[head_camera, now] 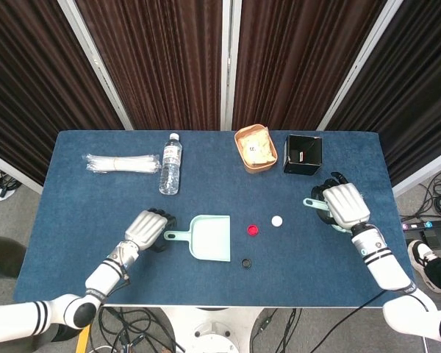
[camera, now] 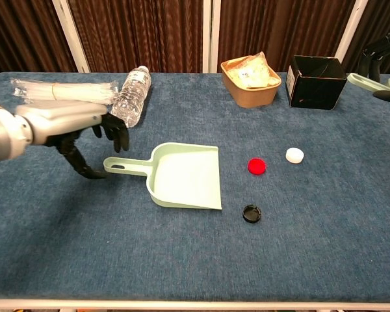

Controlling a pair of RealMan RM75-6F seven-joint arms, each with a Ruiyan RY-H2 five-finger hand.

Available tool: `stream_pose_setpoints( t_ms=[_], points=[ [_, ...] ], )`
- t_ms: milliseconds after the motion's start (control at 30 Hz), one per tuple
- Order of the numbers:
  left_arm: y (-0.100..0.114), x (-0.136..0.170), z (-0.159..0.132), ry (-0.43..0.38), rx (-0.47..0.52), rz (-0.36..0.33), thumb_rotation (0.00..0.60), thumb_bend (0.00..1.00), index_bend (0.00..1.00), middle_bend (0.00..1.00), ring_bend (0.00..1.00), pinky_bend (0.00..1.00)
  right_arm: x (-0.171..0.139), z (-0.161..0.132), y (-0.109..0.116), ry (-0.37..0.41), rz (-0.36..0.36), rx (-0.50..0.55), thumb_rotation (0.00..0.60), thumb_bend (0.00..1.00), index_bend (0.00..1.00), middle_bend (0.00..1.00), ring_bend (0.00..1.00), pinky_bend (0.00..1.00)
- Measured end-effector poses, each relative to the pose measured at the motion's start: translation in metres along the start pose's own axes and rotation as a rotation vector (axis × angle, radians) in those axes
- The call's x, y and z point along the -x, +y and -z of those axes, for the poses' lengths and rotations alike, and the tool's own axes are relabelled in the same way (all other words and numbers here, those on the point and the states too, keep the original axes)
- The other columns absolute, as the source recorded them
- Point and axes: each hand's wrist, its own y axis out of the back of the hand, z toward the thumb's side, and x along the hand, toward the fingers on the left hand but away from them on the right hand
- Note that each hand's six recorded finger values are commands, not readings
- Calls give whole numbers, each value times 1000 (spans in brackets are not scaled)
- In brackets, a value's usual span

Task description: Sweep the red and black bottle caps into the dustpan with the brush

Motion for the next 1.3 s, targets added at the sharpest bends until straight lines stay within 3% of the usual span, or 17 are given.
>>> stream_pose_setpoints(
  t_ms=[333,767,1300],
  points=[
    [-3,-24,-19,55,15,8,600,238,428,444,347,343,-1,4,-3,-10,-1,-1,600,352,734,654,305,153],
    [-12,-28,-19,92,-31,28,599,243,453,465,362,344,-1,3,-10,-4,-19,6,600,352,738,656,305,153],
    [-10,-27,-21,79,-13,19,587,363,554,548,420,368,-1,2,-19,-1,-38,13,600,355,748,659,305,152]
  ],
)
